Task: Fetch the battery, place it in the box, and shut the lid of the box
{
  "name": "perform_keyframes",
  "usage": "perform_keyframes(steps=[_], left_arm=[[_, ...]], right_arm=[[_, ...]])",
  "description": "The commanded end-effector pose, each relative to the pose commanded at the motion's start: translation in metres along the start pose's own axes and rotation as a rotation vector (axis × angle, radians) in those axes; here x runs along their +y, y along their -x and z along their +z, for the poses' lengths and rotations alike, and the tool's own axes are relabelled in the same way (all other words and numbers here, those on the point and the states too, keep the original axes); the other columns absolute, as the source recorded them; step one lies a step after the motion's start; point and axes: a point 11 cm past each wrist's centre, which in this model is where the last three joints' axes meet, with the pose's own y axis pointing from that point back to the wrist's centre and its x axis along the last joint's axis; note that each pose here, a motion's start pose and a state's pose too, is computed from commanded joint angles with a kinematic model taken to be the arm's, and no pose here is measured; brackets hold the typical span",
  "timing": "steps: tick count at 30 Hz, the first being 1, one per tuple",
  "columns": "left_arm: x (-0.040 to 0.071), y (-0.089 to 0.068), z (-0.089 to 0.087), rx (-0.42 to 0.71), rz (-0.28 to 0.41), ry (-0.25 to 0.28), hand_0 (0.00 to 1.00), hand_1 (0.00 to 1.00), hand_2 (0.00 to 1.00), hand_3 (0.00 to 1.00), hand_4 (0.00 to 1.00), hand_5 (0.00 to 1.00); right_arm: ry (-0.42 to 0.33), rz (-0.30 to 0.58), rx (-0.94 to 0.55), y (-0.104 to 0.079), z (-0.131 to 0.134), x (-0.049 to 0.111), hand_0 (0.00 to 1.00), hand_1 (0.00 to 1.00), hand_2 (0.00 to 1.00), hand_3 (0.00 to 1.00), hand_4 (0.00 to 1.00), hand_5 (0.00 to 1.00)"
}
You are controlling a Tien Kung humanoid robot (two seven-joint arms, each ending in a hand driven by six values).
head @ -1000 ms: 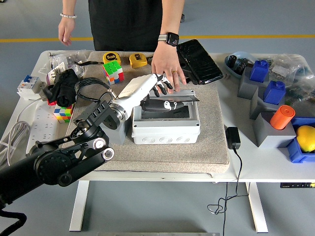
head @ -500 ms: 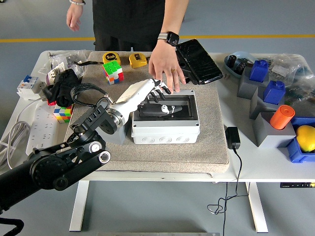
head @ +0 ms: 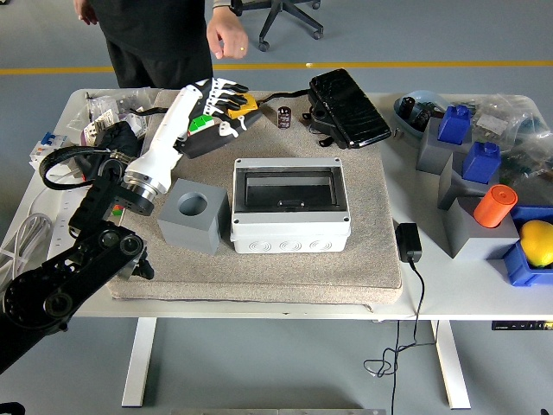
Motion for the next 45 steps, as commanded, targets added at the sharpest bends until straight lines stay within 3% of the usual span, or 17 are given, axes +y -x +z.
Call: perform_keyframes(steps=[4,11,16,39,45], left_arm=[[0.001,-0.026,0.001,0.016,0.078,0.025,0.516,0.634,0.635,0.669,0.998,0.639],[0.004,-0.052,0.005,0.031,0.151,0.074,0.527,0.638,0.639,0.671,0.998,0.645],[0.007,-0.065,0.004,0.028,0.186,0.078,0.532,0.638,0.64,0.673,0.998,0.64],[0.014,-0.08,-0.003,0.018,0.243,0.066,0.537,0.641,0.646,0.657,0.991,0.627],[0.014,-0.081,-0.007,0.005,0.236,0.036,0.546,0.649,0.658,0.649,0.986,0.618]], right_arm=[[-0.013,-0.016,0.021,0.007,-0.008,0.0,0.595,0.619,0.613,0.559,0.969,0.542],[-0.026,-0.033,0.037,0.015,-0.016,0.001,0.595,0.618,0.613,0.559,0.969,0.542],[-0.039,-0.043,0.042,0.02,-0.022,0.001,0.592,0.618,0.613,0.558,0.968,0.541],[-0.087,-0.057,0.054,0.034,-0.034,0.005,0.593,0.614,0.612,0.556,0.967,0.539],[-0.081,-0.053,0.04,0.034,-0.036,0.004,0.594,0.611,0.612,0.555,0.966,0.539]])
